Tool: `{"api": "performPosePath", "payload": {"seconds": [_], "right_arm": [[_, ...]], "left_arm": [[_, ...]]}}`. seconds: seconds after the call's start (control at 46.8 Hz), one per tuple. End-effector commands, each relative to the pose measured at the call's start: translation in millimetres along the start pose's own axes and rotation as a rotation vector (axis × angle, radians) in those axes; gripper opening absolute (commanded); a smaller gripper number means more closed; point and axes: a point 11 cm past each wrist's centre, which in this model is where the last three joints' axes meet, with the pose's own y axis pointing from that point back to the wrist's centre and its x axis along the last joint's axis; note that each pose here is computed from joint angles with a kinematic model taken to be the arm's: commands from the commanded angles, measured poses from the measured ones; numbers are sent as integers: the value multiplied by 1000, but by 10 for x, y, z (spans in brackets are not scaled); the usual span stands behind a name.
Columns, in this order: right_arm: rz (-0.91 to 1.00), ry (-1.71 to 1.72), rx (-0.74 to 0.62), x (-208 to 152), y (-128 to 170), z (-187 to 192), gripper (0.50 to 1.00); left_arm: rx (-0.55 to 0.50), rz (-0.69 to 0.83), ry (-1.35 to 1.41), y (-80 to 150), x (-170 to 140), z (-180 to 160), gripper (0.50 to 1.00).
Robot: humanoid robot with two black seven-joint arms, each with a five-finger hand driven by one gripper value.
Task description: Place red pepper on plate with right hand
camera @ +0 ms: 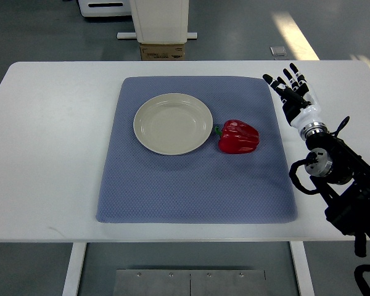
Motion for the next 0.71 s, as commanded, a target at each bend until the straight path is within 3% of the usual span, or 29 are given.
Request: {"api": "performPosePath", "payload": {"seconds": [0.0,0.471,0.684], "right_arm": [[4,2,1,11,-9,-10,1000],[-14,-5,4,-47,-8,-13,1000],[-136,28,-14,-191,19,0,1000]], "left_arm": [[0,0,0,0,0,0,1000],[0,0,0,0,0,0,1000],[0,0,0,0,0,0,1000]]}}
